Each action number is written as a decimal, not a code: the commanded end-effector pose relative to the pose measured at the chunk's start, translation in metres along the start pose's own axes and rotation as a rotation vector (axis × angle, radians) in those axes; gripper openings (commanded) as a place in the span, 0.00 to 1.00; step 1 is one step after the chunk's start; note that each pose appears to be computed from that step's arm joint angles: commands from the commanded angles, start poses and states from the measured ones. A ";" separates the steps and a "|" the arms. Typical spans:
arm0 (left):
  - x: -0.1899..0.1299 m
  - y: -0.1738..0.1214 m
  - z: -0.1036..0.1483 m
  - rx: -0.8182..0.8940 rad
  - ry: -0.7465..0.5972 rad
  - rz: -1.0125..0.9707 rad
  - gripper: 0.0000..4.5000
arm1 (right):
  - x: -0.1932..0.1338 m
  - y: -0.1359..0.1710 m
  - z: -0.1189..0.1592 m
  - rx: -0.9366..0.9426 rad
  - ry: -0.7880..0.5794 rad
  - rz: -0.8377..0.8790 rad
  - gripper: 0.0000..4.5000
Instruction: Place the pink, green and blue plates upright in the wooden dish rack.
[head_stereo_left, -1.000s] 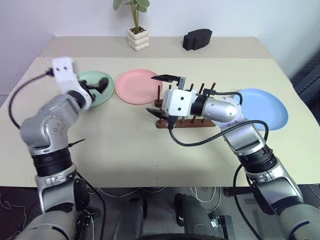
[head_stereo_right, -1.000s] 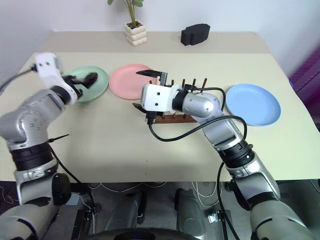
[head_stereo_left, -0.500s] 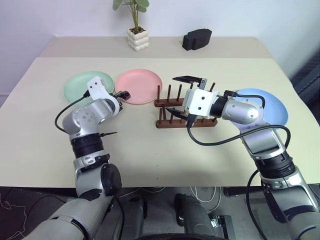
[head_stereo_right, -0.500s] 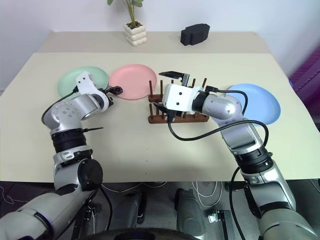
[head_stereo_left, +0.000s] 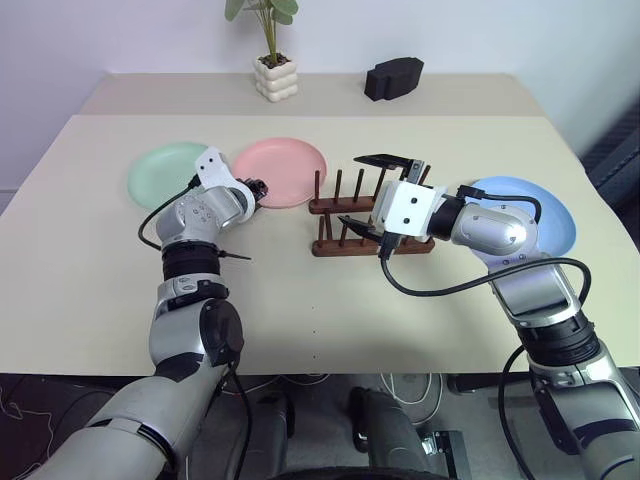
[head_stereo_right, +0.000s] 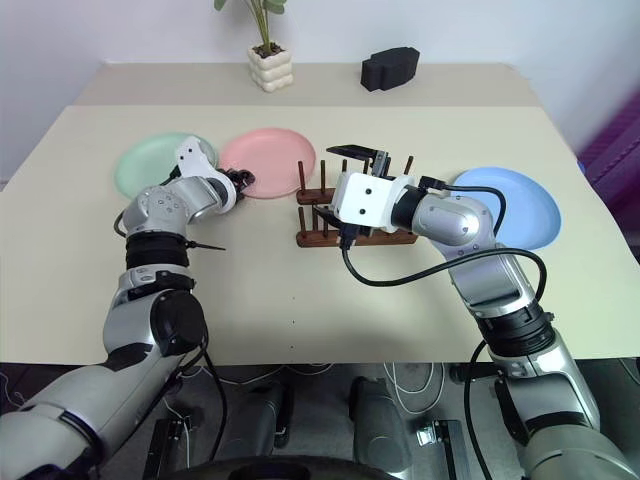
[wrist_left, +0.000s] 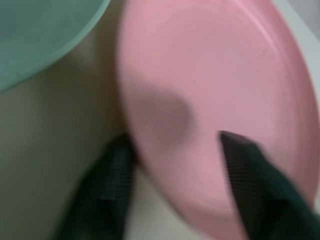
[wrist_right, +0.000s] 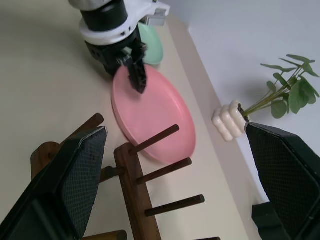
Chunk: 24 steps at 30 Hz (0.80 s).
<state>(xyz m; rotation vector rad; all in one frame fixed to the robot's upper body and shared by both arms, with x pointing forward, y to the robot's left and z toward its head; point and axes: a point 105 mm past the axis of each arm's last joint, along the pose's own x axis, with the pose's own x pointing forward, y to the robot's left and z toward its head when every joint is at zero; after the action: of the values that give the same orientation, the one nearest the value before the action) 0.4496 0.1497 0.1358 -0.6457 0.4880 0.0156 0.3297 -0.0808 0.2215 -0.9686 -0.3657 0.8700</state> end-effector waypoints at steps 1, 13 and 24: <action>-0.004 -0.013 0.012 0.011 -0.039 -0.037 0.10 | -0.008 -0.012 0.007 -0.042 -0.010 -0.055 1.00; -0.018 -0.016 0.045 0.014 -0.213 -0.045 0.01 | -0.005 -0.008 0.005 -0.039 -0.015 -0.042 1.00; -0.086 -0.071 0.112 0.347 -0.568 -0.246 0.01 | 0.004 -0.004 0.006 -0.069 -0.014 -0.034 1.00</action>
<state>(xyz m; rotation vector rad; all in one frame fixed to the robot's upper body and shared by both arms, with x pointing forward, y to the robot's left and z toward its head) 0.4430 0.1821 0.2639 -0.3970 -0.0571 -0.0426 0.3319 -0.0802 0.2158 -1.0046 -0.3631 0.8571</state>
